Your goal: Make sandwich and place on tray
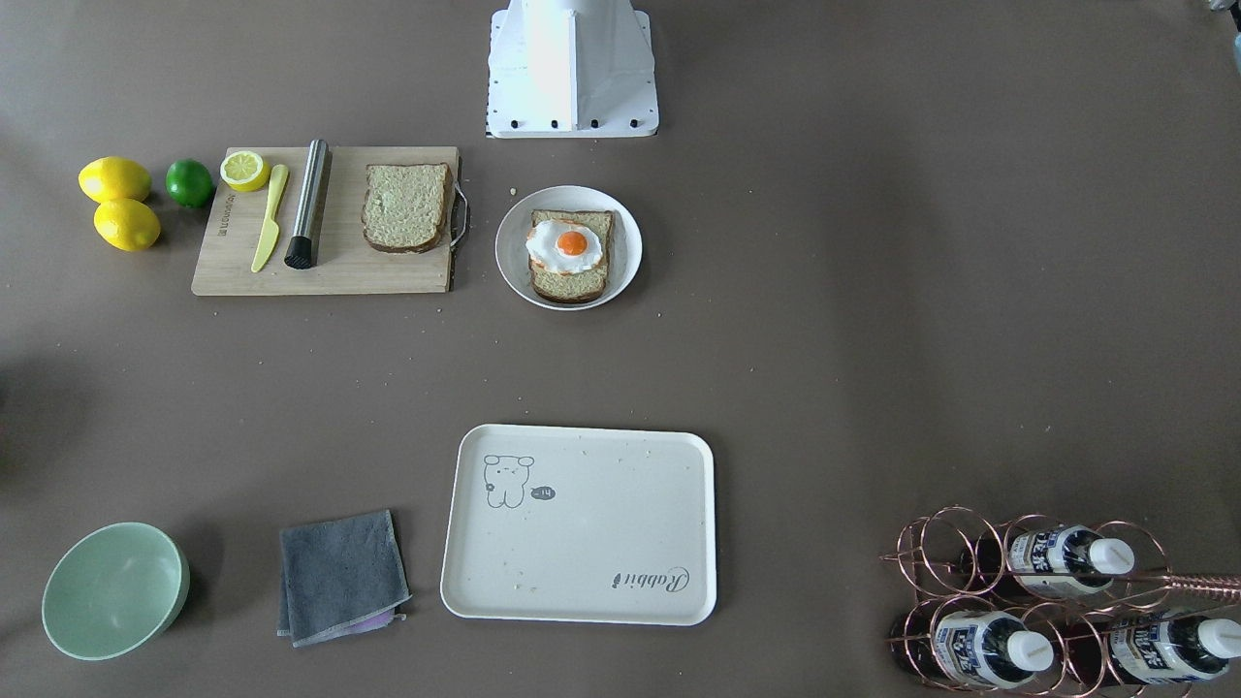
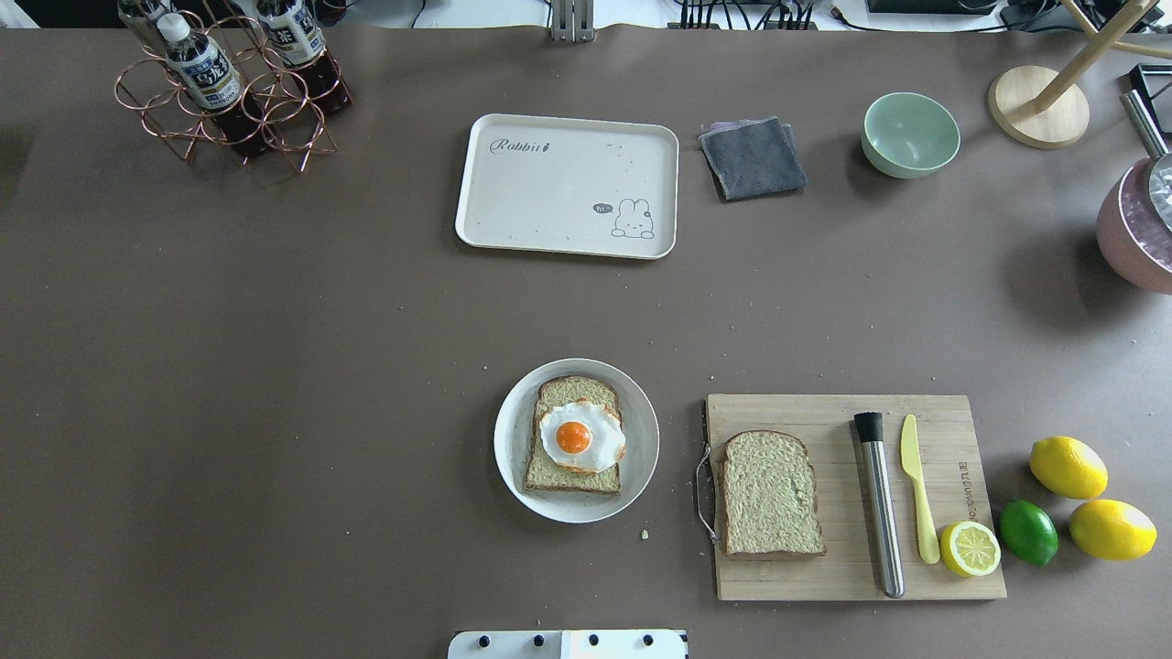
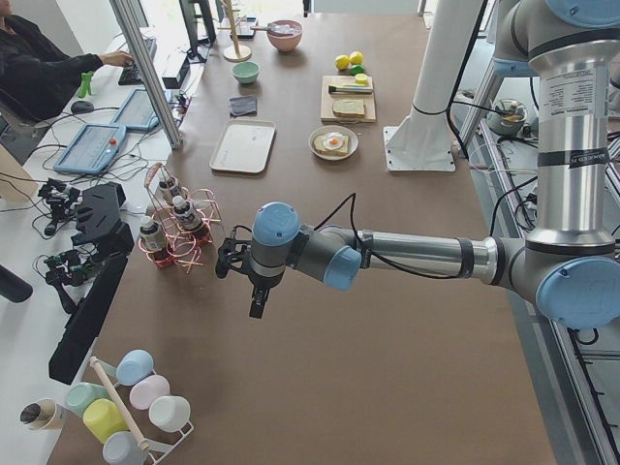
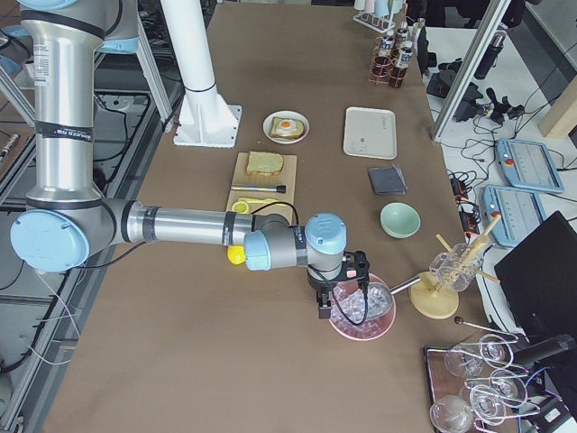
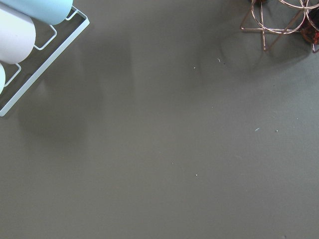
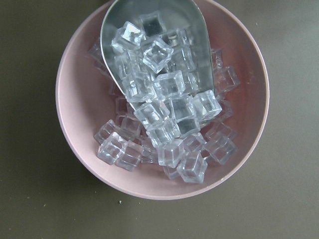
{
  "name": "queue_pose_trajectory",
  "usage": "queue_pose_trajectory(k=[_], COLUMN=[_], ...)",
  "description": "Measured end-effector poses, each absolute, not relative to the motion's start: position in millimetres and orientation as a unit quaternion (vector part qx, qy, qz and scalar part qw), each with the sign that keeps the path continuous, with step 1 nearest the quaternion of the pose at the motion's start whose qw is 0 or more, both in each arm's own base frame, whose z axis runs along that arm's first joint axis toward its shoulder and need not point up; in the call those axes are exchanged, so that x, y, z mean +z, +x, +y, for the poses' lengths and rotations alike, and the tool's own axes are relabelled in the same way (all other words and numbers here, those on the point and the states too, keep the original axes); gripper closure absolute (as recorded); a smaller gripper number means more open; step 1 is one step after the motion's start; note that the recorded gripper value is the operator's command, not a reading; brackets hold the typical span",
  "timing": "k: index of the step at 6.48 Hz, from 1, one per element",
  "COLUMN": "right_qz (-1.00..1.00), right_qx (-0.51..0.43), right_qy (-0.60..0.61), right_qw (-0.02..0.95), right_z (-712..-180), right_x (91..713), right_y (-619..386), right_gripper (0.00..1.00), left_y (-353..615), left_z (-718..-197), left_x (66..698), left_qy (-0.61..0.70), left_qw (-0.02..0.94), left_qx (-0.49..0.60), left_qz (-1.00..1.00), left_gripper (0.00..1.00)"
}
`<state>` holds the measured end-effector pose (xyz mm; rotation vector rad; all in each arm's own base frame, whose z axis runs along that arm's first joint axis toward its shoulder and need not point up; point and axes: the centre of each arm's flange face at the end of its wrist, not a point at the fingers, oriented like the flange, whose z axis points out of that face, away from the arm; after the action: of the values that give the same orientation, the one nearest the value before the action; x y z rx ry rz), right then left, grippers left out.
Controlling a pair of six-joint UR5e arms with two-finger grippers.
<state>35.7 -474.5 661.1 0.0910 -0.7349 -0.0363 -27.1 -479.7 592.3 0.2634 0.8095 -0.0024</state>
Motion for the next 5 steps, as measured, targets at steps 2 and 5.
queue_pose_trajectory(k=[2, 5], right_qz=[-0.359, -0.359], right_qx=[-0.017, -0.018], right_qy=[0.045, 0.046], right_qw=[0.932, 0.932], right_z=[-474.8, -476.3], right_x=[660.8, 659.7], right_y=[35.6, 35.5], right_gripper=[0.0, 0.0], left_y=[-27.0, -27.1], left_z=[-480.2, -479.5], left_x=[592.0, 592.6], left_qy=[0.128, 0.126], left_qw=[0.911, 0.911], left_qx=[-0.002, -0.004], left_qz=[0.393, 0.393], left_gripper=[0.02, 0.02])
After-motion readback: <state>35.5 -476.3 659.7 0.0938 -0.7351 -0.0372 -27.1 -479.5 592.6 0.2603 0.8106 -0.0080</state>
